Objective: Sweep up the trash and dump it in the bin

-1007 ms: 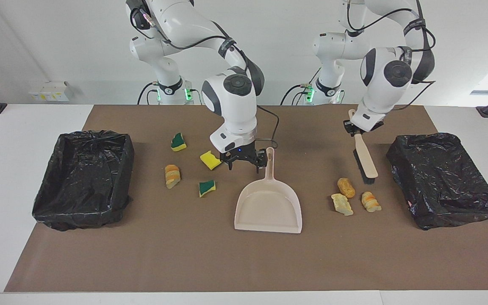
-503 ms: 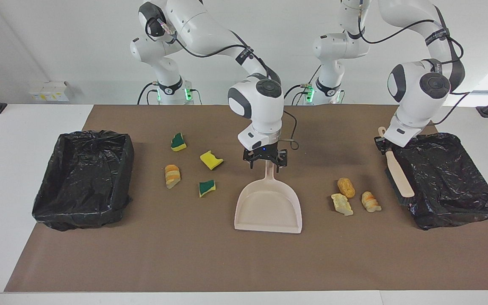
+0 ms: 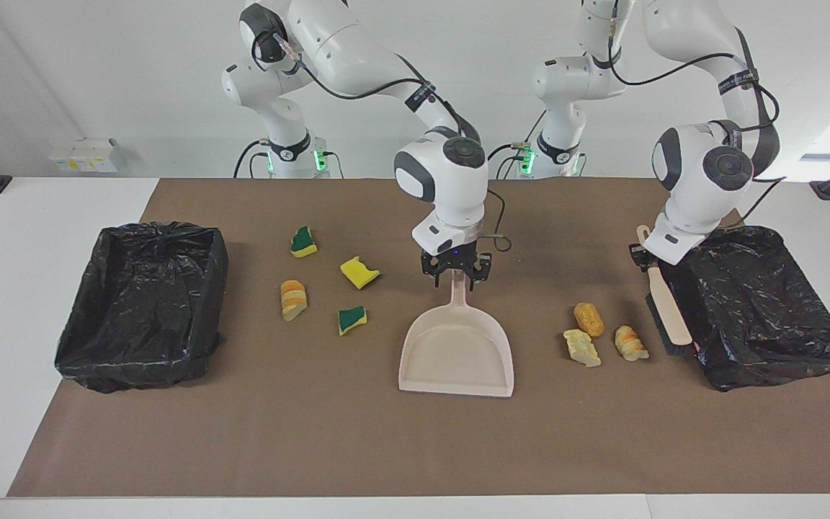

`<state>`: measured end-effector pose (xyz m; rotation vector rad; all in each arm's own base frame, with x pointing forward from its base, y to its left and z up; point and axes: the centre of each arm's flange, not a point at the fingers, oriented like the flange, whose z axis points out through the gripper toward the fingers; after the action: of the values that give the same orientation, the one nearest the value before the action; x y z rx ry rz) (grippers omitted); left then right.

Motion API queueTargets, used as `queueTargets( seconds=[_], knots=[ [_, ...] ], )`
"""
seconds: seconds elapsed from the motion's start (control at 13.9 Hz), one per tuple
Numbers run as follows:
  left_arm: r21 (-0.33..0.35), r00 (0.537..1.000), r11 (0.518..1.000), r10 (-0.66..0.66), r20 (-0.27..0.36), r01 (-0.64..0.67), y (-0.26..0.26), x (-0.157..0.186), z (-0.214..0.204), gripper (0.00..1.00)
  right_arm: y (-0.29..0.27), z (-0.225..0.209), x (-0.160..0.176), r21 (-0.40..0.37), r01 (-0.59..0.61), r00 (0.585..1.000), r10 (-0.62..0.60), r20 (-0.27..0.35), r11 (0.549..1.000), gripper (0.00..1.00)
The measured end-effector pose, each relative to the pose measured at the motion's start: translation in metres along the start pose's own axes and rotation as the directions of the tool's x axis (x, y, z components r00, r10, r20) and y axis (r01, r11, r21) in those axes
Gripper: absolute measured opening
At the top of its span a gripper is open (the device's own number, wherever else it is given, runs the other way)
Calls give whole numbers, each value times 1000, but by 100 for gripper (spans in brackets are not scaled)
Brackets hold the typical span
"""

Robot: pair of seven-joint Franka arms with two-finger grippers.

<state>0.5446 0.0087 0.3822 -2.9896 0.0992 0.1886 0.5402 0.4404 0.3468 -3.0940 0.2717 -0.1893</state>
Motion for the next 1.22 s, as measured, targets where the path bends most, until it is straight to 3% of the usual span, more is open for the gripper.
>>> queueTargets(
  seconds=[0.14,0.29,0.36,0.65,0.93,1.08,1.22],
  knots=[
    [0,1000,1000,0,0,0,0,0,0,26,0,0,0,0,23,1000,-23,0,1000,63],
    [0,1000,1000,2,-1,-2,1,0,0,26,0,0,0,0,67,998,-67,0,998,36],
    [0,1000,1000,2,-2,-2,1,0,0,26,0,0,0,-2,99,995,-99,-1,995,32],
    [0,1000,1000,-9,-2,9,1,0,0,26,8,-6,10,-2,284,959,-284,-11,959,32],
    [-37,988,988,-153,-30,152,1,4,-3,26,50,-35,47,-7,414,910,-414,0,910,32],
    [-48,984,983,-177,-31,175,0,4,-2,26,85,-59,69,-9,498,867,-498,31,867,32],
    [-74,980,978,-197,-4,196,0,4,8,26,126,-80,87,-10,618,784,-614,87,787,32]
  ],
)
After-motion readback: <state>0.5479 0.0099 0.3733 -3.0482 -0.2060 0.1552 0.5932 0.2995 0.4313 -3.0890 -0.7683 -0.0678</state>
